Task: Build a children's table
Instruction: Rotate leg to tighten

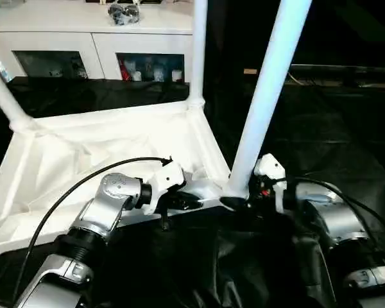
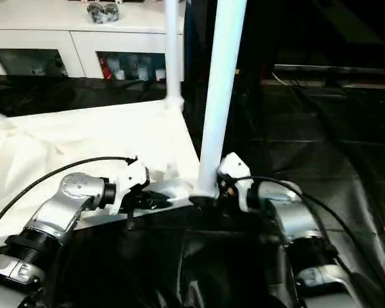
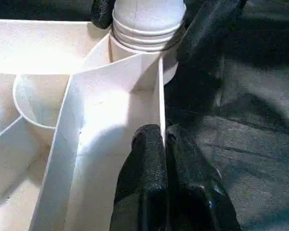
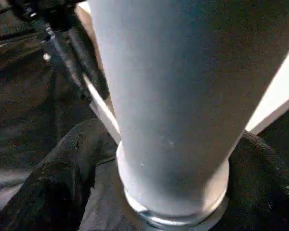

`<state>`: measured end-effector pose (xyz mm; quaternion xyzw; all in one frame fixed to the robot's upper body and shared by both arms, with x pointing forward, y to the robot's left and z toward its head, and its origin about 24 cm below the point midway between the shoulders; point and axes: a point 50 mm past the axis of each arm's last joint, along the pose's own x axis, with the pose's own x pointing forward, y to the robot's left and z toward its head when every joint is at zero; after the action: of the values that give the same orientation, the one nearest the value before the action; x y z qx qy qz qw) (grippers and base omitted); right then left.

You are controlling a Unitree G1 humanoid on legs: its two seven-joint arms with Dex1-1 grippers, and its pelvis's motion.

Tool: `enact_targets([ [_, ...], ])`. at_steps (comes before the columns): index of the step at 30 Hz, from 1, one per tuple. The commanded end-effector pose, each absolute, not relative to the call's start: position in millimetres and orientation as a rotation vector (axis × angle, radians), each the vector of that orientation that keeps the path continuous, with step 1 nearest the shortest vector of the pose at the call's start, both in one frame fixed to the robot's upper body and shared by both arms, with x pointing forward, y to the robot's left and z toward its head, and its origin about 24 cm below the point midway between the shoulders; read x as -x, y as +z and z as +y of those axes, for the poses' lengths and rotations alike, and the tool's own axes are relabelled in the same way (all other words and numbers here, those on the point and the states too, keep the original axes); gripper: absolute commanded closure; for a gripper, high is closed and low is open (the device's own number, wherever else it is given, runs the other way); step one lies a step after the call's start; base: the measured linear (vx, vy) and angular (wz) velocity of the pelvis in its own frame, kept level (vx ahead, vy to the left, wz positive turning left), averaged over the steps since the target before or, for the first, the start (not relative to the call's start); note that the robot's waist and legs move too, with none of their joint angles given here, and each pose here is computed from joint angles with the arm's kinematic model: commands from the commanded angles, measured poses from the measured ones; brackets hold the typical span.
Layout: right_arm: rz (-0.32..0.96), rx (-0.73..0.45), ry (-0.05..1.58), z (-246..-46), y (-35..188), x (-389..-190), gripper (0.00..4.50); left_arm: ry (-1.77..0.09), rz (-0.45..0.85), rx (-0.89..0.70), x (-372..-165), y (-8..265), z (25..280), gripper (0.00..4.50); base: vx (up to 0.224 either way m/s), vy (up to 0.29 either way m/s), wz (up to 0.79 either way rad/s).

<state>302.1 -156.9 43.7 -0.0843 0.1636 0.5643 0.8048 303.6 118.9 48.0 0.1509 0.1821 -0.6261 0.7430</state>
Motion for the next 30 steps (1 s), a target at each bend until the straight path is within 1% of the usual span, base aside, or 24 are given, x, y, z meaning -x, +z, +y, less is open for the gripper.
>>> enact_targets([
  [1, 0.404, 0.155, 1.352, -138.3, 31, -288.3, 1.02, -1.413, 0.324, -0.326, -308, 60, 107, 4.50, 0.000, 0.000, 0.00],
  [2, 0.407, 0.154, 1.358, -138.5, 31, -287.9, 1.23, -1.421, 0.334, -0.332, -308, 60, 109, 4.50, 0.000, 0.000, 0.00],
  [3, 0.408, 0.154, 1.360, -138.8, 31, -287.7, 1.23, -1.424, 0.337, -0.331, -308, 59, 110, 4.50, 0.000, 0.000, 0.00],
  [4, 0.409, 0.151, 1.362, -138.6, 31, -287.4, 1.40, -1.430, 0.340, -0.327, -307, 59, 111, 4.50, 0.000, 0.000, 0.00],
  [7, 0.407, 0.146, 1.365, -138.3, 31, -286.9, 1.52, -1.432, 0.341, -0.326, -306, 59, 111, 4.50, 0.000, 0.000, 0.00],
  [8, 0.409, 0.138, 1.373, -136.6, 30, -285.7, 1.71, -1.435, 0.345, -0.327, -305, 58, 111, 4.50, 0.000, 0.000, 0.00],
  [13, 0.400, 0.108, 1.347, -128.8, 27, -285.1, 1.79, -1.397, 0.330, -0.320, -306, 58, 109, 4.50, 0.000, 0.000, 0.00],
  [15, 0.378, 0.110, 1.178, -121.7, 22, -296.1, 1.80, -1.291, 0.306, -0.321, -313, 57, 98, 4.50, 0.000, 0.000, 0.00],
  [16, 0.378, 0.110, 1.178, -121.7, 22, -296.1, 1.80, -1.291, 0.306, -0.321, -313, 57, 98, 4.50, 0.000, 0.000, 0.00],
  [17, 0.381, 0.094, 1.026, -118.1, 17, -306.6, 1.81, -1.235, 0.293, -0.323, -317, 57, 89, 4.50, 0.000, 0.000, 0.00],
  [18, 0.381, 0.094, 1.026, -118.1, 17, -306.6, 1.81, -1.235, 0.293, -0.323, -317, 57, 89, 4.50, 0.000, 0.000, 0.00],
  [21, 0.393, 0.066, 0.853, -111.4, 11, -317.5, 1.82, -1.163, 0.279, -0.311, -321, 59, 76, 4.50, 0.000, 0.000, 0.00],
  [22, 0.393, 0.066, 0.853, -111.4, 11, -317.5, 1.82, -1.163, 0.279, -0.311, -321, 59, 76, 4.50, 0.000, 0.000, 0.00],
  [23, 0.391, 0.036, 0.769, -103.3, 9, -322.2, 1.82, -1.134, 0.269, -0.307, -322, 61, 65, 4.50, 0.000, 0.000, 0.00],
  [24, 0.391, 0.036, 0.769, -103.3, 9, -322.2, 1.82, -1.134, 0.269, -0.307, -322, 61, 65, 4.50, 0.000, 0.000, 0.00],
  [27, 0.355, 0.050, 0.708, -82.0, 11, -326.0, 1.82, -1.115, 0.253, -0.309, -319, 61, 46, 4.50, 0.000, 0.000, 0.00],
  [29, 0.338, 0.039, 0.716, -77.1, 13, -326.0, 1.82, -1.125, 0.246, -0.306, -318, 62, 43, 4.50, 0.000, 0.000, 0.00],
  [30, 0.322, 0.016, 0.740, -74.4, 16, -325.9, 1.26, -1.133, 0.247, -0.303, -317, 62, 42, 4.50, 0.000, 0.000, 0.00],
])
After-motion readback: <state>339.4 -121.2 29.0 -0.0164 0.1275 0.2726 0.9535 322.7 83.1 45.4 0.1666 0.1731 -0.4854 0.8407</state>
